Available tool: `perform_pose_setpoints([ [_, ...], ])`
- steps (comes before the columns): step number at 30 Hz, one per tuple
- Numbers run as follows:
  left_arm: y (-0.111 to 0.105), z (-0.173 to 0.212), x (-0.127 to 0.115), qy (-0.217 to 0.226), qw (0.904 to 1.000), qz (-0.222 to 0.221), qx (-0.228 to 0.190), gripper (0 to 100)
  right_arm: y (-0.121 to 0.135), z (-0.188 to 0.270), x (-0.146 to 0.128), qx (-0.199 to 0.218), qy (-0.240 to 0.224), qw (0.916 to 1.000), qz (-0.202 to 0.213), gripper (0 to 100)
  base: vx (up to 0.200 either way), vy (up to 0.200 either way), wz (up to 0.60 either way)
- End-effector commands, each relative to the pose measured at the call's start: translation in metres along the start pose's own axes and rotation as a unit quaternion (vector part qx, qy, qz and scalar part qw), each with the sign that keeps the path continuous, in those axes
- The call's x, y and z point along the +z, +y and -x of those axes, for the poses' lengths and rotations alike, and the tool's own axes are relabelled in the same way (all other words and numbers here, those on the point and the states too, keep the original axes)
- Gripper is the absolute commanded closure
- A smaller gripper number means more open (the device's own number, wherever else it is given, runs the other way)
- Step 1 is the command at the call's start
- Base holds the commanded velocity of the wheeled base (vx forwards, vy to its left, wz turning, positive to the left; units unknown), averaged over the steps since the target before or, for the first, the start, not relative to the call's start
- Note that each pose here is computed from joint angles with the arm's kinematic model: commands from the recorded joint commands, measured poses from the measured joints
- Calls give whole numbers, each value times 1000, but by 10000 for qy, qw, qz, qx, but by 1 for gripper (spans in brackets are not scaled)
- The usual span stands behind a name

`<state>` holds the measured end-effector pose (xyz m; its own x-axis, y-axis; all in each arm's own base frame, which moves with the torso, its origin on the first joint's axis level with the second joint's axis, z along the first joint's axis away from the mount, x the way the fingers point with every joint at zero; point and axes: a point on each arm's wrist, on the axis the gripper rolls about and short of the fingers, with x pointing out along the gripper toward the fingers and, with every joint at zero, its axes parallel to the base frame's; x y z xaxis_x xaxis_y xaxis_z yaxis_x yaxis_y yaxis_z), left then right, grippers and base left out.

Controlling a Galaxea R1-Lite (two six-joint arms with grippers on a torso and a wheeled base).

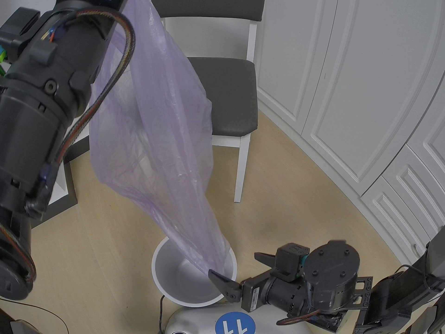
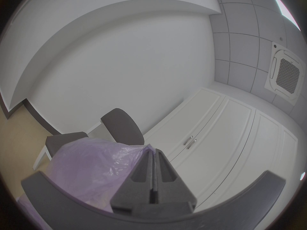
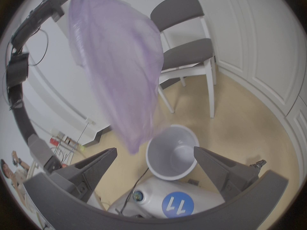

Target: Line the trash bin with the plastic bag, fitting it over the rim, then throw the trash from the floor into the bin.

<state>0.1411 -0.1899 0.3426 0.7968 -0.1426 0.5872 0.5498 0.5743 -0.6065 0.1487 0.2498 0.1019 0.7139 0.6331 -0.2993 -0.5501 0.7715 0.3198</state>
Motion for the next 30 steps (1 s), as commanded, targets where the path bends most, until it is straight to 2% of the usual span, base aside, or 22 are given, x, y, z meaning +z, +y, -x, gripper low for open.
perform_pose_setpoints([
  [1, 1, 0, -3, 28, 10000, -17, 11, 100, 4, -4, 13, -26, -281, 9995, -136, 0, 0, 0, 0],
  [8, 0, 0, -2, -23, 10000, 16, -13, 100, 7, -10, 16, -162, -435, 9986, -238, 0, 0, 0, 0],
  [13, 1, 0, -3, -23, 10000, 16, -13, 100, 9, -15, 21, -445, -693, 9962, -279, 0, 0, 0, 0],
  [15, 0, 0, -2, -35, 10000, 25, -16, 100, 10, -23, 23, -864, -922, 9917, -236, 0, 0, 0, 0],
  [20, 0, 0, -2, -41, 10000, 29, -18, 100, 4, -37, 35, -1514, -1325, 9794, -196, 0, 0, 0, 0],
  [26, 0, 0, 1, -71, 10000, 52, -27, 100, -9, -54, 40, -1803, -1444, 9725, -301, 0, 0, 0, 0],
  [30, -1, 0, 3, -89, 9999, 57, -32, 100, -11, -58, 37, -1760, -1441, 9732, -343, 0, 0, 0, 0],
])
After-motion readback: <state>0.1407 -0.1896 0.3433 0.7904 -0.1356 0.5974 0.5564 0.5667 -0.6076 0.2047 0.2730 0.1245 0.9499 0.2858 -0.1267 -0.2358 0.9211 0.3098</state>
